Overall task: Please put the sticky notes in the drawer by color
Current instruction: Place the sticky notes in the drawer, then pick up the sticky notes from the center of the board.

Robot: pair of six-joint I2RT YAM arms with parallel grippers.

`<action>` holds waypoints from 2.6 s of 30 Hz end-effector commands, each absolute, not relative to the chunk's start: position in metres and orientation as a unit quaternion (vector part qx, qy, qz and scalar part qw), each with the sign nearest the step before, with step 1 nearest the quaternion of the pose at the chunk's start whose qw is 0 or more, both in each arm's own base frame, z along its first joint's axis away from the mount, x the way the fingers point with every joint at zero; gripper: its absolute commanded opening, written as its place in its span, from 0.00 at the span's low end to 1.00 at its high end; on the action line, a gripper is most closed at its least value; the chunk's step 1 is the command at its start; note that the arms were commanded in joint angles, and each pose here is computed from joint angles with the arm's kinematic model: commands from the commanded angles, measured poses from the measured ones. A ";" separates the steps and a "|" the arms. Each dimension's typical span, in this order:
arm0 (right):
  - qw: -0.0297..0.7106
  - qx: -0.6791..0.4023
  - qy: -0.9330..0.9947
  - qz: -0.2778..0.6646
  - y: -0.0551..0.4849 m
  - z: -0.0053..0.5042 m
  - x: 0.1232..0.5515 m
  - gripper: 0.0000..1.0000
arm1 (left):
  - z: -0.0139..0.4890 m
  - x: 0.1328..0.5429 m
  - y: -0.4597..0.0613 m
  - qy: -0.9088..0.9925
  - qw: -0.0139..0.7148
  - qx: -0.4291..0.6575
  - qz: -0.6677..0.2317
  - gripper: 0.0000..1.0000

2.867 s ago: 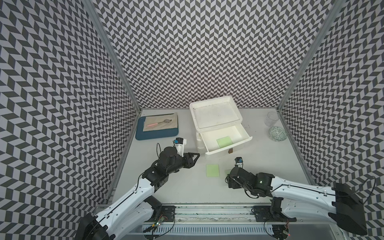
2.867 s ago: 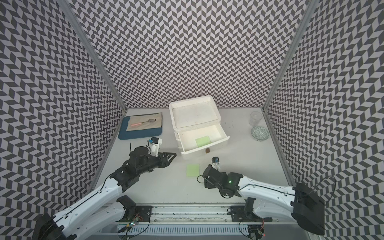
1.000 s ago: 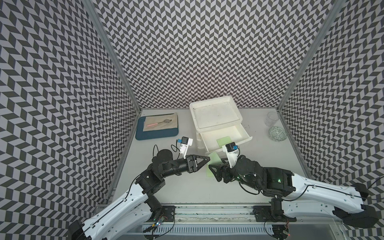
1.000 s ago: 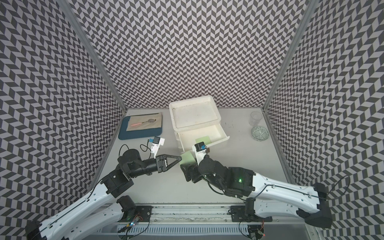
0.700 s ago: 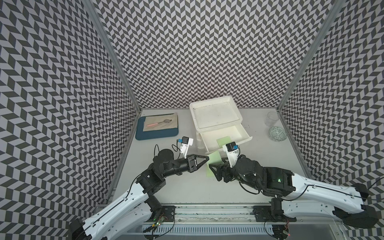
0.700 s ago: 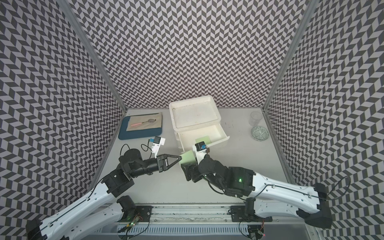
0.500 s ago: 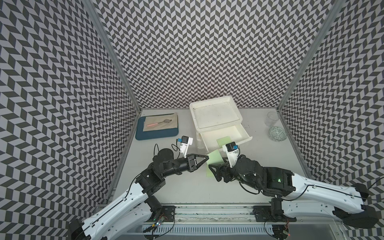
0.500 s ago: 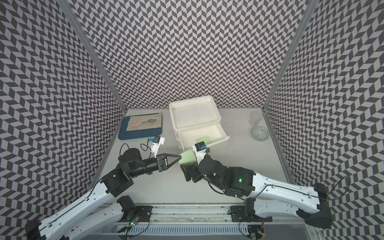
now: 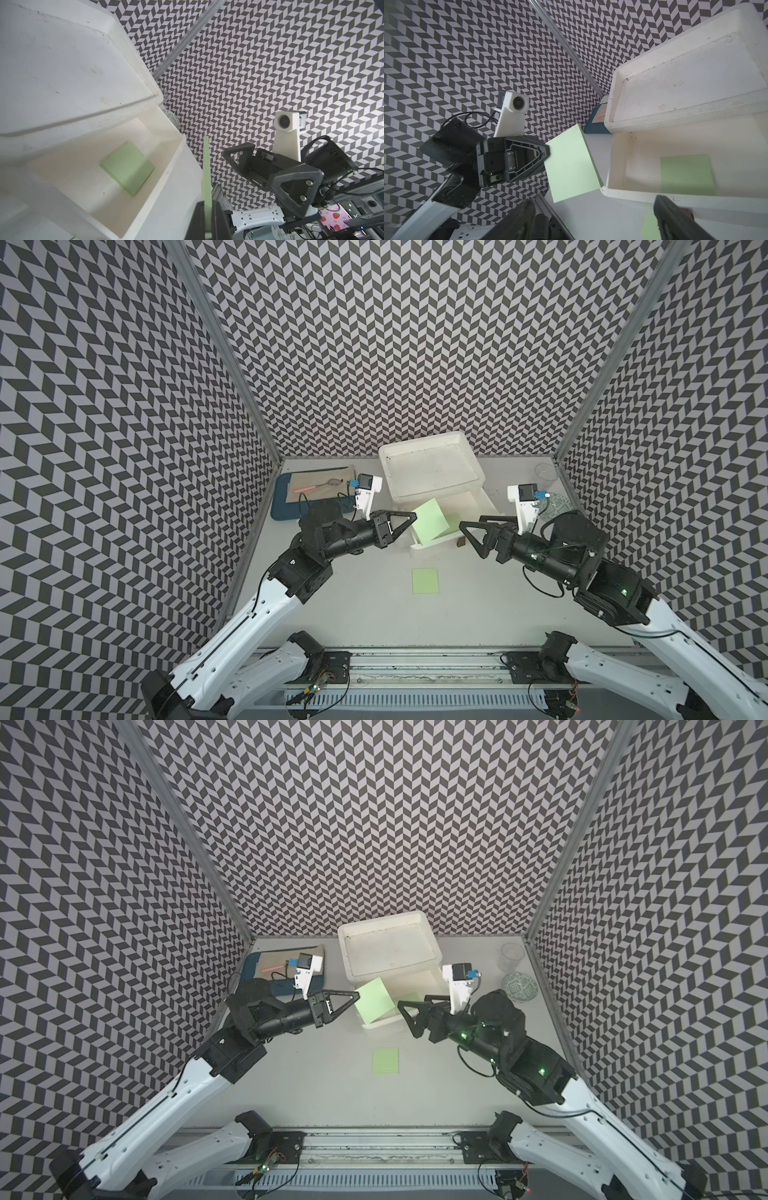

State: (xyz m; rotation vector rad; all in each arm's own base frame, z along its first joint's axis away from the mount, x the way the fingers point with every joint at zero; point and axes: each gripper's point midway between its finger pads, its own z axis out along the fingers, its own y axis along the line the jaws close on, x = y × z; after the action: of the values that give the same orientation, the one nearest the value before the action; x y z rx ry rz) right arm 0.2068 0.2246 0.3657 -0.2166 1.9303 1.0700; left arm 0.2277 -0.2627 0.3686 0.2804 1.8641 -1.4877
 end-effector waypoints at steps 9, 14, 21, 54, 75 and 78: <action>0.420 -0.101 0.783 0.449 0.219 0.337 0.220 0.93 | 0.345 0.281 -0.296 0.734 0.303 0.113 -0.597 0.05; 0.416 -0.089 0.785 0.451 0.212 0.317 0.221 0.93 | 0.336 0.301 -0.303 0.744 0.318 0.105 -0.578 0.05; 0.431 -0.078 0.790 0.429 0.199 0.311 0.226 0.94 | 0.320 0.308 -0.325 0.754 0.313 0.112 -0.567 0.06; 0.397 -0.060 0.878 0.261 0.260 0.132 0.176 0.94 | 0.209 0.285 -0.177 0.831 0.411 -0.006 -0.375 0.81; 0.404 -0.063 0.909 0.079 0.319 0.049 0.199 1.00 | 0.121 0.266 -0.137 0.848 0.445 0.014 -0.288 0.79; 0.386 -0.064 0.918 0.073 0.316 0.035 0.201 1.00 | 0.125 0.263 -0.138 0.841 0.452 0.021 -0.295 0.80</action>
State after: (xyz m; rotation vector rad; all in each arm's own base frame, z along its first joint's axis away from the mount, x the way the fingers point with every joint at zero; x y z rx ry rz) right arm 0.1957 0.3245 0.0439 -0.1734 2.3237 0.2441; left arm 0.2605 -0.1361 0.1084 0.0007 2.1614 -0.7178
